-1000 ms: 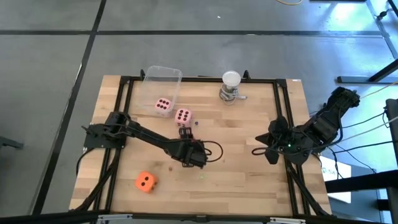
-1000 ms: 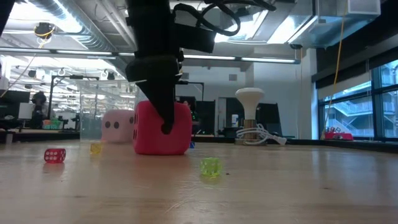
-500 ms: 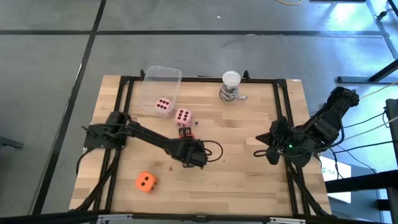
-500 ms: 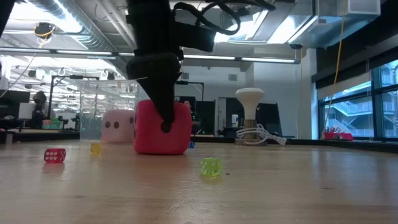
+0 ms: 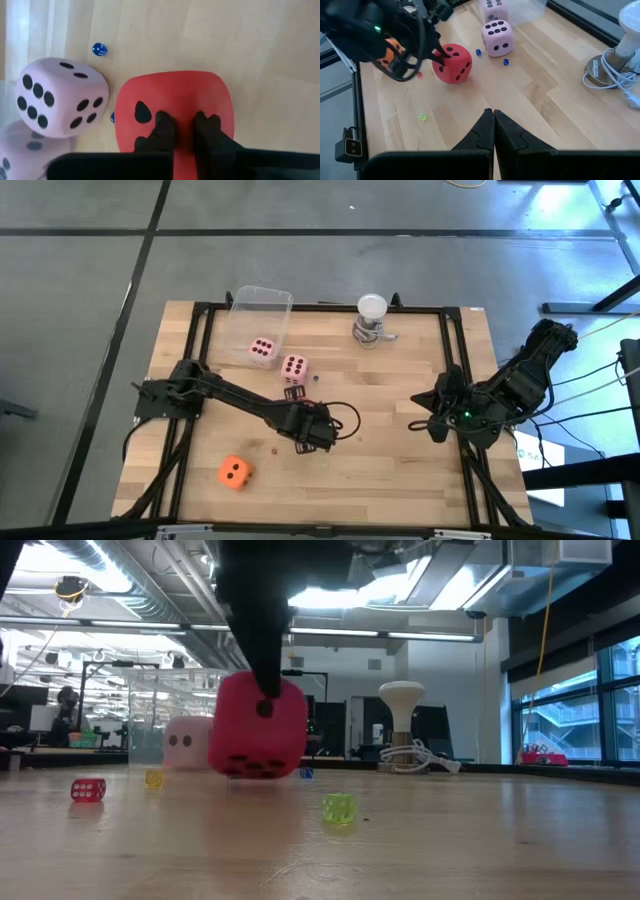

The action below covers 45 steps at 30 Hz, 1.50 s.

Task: Pick & Place Dice
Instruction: Put the large red dice into the transparent bin

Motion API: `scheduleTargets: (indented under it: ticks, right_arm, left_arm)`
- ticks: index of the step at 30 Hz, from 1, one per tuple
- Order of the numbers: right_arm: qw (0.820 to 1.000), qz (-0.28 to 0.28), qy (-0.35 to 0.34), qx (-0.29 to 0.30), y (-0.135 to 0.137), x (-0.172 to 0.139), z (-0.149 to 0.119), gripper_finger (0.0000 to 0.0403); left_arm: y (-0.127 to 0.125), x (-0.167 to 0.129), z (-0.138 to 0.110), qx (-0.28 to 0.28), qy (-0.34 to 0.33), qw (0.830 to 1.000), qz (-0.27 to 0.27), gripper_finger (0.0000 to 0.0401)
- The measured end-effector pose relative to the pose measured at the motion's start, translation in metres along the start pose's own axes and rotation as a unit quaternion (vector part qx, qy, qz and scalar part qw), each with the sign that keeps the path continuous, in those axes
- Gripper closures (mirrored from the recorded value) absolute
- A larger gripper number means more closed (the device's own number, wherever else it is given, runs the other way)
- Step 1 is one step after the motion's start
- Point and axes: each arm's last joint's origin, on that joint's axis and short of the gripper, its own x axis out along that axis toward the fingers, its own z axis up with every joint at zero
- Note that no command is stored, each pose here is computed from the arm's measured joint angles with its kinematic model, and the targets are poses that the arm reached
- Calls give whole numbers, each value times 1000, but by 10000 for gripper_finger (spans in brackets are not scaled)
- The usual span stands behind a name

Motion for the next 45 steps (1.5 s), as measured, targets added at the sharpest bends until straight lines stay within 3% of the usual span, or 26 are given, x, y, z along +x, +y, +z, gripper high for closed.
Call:
scheduleTargets:
  ticks: [11, 20, 27, 33, 45]
  right_arm:
    - [1000, 0, 0, 1, 0, 0, 0, 403]
    - [1000, 1, 2, -10, 0, 0, 0, 403]
    - [1000, 1, 2, -10, 0, 0, 0, 403]
    - [1000, 4, 6, -11, 1, 0, -1, 403]
    - [1000, 10, 14, -6, 1, -1, -1, 403]
  left_arm:
    - [8, -31, 13, -14, -39, 999, 11, 400]
    - [36, -62, 15, -66, -37, 992, 97, 400]
    - [85, -105, 20, -148, -105, 973, 141, 400]
    - [142, -138, 4, -228, -154, 947, 168, 401]
    - [235, -130, -57, -300, -70, 931, 195, 400]
